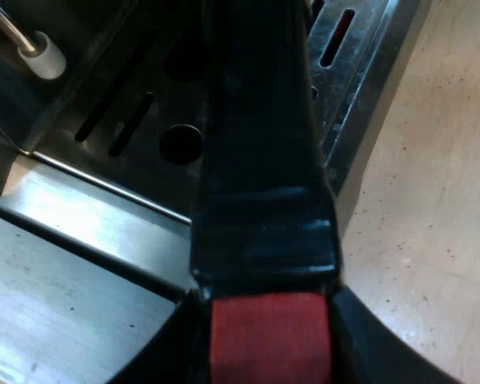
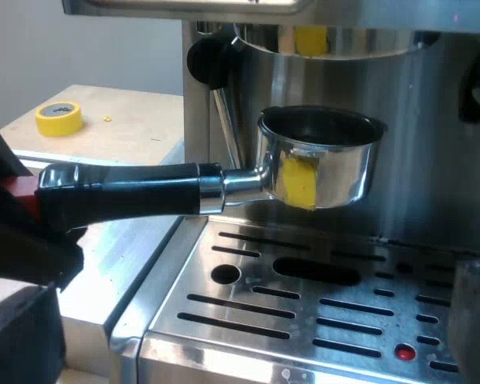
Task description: Put the handle in the coffee machine
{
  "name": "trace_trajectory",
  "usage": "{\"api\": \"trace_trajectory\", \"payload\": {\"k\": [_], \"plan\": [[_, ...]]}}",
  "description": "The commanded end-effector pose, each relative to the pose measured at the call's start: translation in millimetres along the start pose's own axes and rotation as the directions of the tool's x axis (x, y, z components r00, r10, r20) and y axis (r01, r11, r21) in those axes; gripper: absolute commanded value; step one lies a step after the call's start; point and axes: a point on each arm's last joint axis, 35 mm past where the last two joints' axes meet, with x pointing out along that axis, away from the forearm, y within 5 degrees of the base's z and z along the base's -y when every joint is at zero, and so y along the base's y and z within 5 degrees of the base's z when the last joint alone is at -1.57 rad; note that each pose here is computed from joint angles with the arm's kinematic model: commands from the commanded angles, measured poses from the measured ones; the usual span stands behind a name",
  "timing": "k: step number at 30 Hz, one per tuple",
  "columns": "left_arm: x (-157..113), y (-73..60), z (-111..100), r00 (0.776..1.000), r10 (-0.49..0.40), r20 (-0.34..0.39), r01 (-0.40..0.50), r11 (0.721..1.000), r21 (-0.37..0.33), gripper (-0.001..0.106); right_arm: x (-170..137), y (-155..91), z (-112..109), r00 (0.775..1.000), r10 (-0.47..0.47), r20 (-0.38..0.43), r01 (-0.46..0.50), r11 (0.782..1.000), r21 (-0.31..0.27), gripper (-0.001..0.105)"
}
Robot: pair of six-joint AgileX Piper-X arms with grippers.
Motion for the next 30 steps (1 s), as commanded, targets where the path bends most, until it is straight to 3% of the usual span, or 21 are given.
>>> {"api": "trace_trajectory", "payload": {"k": [1,16,30], "plan": [[-2,2.6,7,0.998,-0.012,0.054,0.01,0.999,0.045,0.0,0,0,2,1.0,-0.015,0.008,0.015,1.0,0.001,0.103],[-9,6.7,21,0.997,-0.006,0.082,0.0,0.997,0.082,0.0,0,-1,2,1.0,-0.021,0.008,0.021,1.0,-0.002,0.103],[-10,4.7,22,0.996,-0.034,0.086,0.028,0.998,0.065,0.0,0,-1,2,1.0,-0.021,0.008,0.021,1.0,-0.002,0.103]]}}
